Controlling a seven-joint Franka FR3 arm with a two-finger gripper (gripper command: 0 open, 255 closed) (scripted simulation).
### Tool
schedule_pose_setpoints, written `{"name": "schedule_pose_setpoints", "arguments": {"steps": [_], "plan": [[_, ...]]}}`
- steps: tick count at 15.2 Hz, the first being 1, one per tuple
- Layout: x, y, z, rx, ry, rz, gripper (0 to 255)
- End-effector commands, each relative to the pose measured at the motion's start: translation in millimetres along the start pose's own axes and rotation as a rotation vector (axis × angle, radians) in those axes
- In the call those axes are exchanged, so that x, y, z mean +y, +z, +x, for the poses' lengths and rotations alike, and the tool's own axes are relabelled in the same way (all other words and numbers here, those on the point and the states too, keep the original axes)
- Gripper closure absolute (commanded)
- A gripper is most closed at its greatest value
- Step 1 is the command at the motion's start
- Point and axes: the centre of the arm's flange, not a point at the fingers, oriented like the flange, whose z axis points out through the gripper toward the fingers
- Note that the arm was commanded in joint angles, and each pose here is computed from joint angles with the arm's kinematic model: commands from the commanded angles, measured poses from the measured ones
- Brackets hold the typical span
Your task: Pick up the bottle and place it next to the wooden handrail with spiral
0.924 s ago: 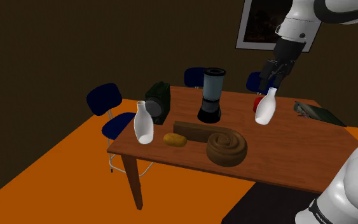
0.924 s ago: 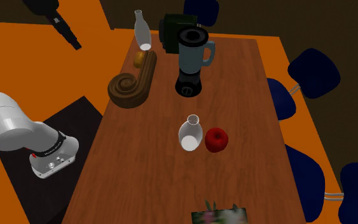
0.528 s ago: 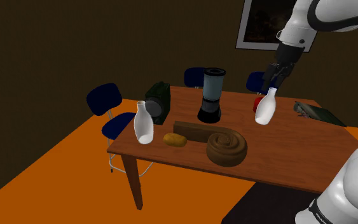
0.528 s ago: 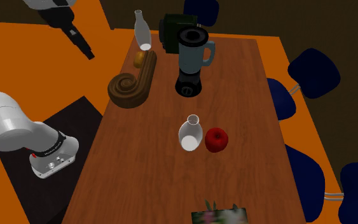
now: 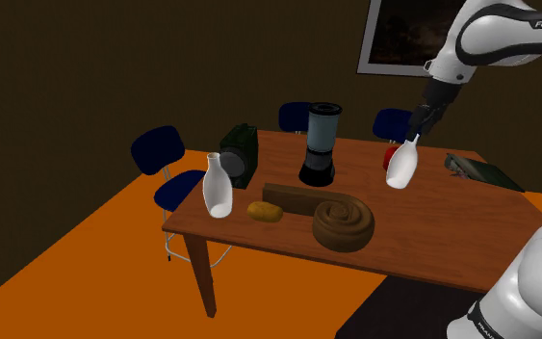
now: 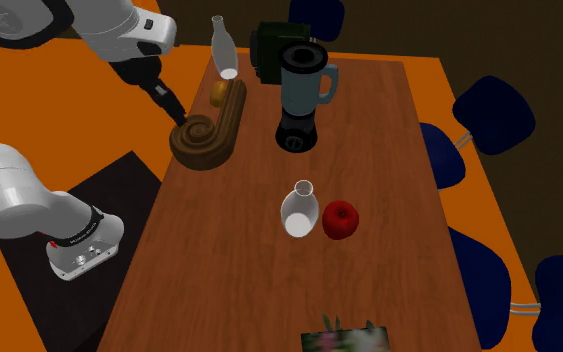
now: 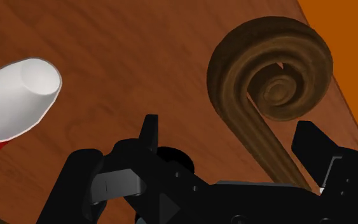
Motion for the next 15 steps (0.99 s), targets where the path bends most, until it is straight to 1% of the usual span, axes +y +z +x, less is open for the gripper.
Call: {"name": "schedule_pose_setpoints", "arguments": {"steps": [1, 15], "plan": [[22.8, 5.7, 8.3, 0.001, -0.012, -0.003, 0], [191.0, 63.6, 50.3, 0.005, -0.088, -0.016, 0]]}}
